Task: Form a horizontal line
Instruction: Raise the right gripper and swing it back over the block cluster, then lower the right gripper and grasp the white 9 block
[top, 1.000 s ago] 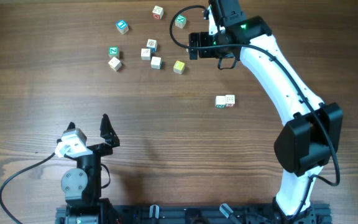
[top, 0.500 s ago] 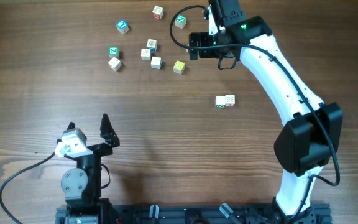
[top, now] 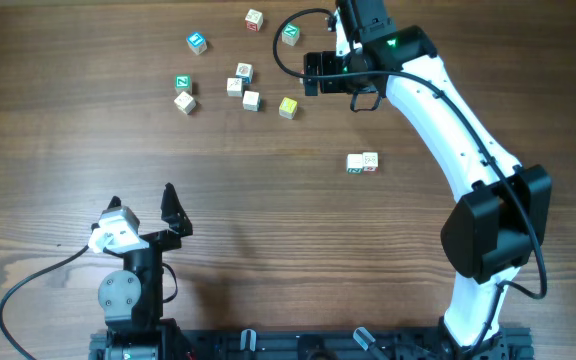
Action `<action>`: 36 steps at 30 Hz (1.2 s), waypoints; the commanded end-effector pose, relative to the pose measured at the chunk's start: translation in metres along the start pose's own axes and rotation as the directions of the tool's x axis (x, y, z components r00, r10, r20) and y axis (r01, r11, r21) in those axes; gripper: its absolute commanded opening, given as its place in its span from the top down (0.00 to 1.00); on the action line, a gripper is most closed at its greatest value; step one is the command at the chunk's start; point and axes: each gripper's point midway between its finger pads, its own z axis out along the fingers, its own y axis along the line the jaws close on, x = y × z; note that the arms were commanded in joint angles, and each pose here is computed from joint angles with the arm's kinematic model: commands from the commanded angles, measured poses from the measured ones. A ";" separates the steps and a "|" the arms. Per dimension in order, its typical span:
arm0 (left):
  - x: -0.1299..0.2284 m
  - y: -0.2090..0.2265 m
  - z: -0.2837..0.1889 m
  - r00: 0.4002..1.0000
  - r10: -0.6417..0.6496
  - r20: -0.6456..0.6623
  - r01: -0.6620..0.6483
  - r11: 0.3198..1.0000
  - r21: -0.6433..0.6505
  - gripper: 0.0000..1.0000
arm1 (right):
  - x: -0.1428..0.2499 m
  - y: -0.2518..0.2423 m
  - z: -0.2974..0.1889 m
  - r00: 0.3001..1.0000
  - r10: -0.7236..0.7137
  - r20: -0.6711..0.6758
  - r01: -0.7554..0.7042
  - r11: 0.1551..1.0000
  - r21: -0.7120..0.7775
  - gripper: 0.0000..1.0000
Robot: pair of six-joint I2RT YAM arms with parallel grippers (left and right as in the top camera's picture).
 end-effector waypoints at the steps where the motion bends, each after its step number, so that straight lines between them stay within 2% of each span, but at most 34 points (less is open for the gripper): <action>1: 0.000 0.001 0.000 1.000 0.016 0.007 -0.015 1.000 -0.008 0.00 | 0.000 0.001 0.000 1.000 -0.013 -0.003 0.013 1.000 -0.015 0.00; 4: 0.000 0.002 0.000 1.000 0.016 0.007 -0.016 1.000 -0.009 0.00 | -0.002 0.002 0.000 1.000 -0.002 0.006 0.002 1.000 -0.017 0.00; 8: 0.000 0.001 0.000 1.000 0.016 0.007 -0.015 1.000 -0.008 0.00 | 0.002 0.010 -0.001 0.974 0.224 -0.027 -0.225 0.973 -0.058 0.00; 12: 0.000 0.001 0.000 1.000 0.016 0.007 -0.015 1.000 -0.009 0.00 | 0.000 0.010 -0.001 0.955 0.296 -0.026 -0.297 0.953 -0.059 0.00; 23: 0.000 0.001 0.000 1.000 0.016 0.007 -0.015 1.000 -0.008 0.00 | 0.001 0.012 -0.001 0.959 0.281 -0.032 -0.282 0.957 -0.071 0.01; 25: 0.000 0.001 0.000 1.000 0.016 0.007 -0.015 1.000 -0.008 0.00 | -0.002 0.017 -0.001 0.982 0.189 -0.017 -0.189 0.977 -0.097 0.02; 27: 0.000 0.001 0.000 1.000 0.016 0.007 -0.015 1.000 -0.008 0.00 | -0.007 0.021 -0.002 0.993 0.120 0.004 -0.118 0.986 -0.118 0.25; 28: 0.000 0.001 0.000 1.000 0.016 0.007 -0.015 1.000 -0.008 0.00 | -0.009 0.022 -0.004 0.995 0.100 0.014 -0.098 0.988 -0.121 0.41; 30: 0.000 0.001 0.000 1.000 0.016 0.007 -0.015 1.000 -0.008 0.00 | -0.014 0.024 -0.012 0.997 0.073 0.026 -0.070 0.990 -0.123 0.59; 31: 0.000 0.001 0.000 1.000 0.016 0.007 -0.015 1.000 -0.008 0.00 | -0.020 0.025 -0.018 0.997 0.057 0.044 -0.052 0.992 -0.117 0.75; 33: 0.000 0.001 0.000 1.000 0.016 0.007 -0.015 1.000 -0.008 0.00 | -0.035 0.024 -0.031 0.995 0.025 0.096 -0.016 0.995 -0.093 0.91; 34: 0.000 0.001 0.000 1.000 0.016 0.007 -0.015 1.000 -0.009 0.00 | -0.045 0.025 -0.038 0.991 -0.005 0.133 0.016 0.996 -0.084 0.95; 36: 0.000 0.001 0.000 1.000 0.016 0.007 -0.016 1.000 -0.008 0.00 | -0.059 0.030 -0.045 0.978 -0.075 0.195 0.094 0.992 -0.089 0.96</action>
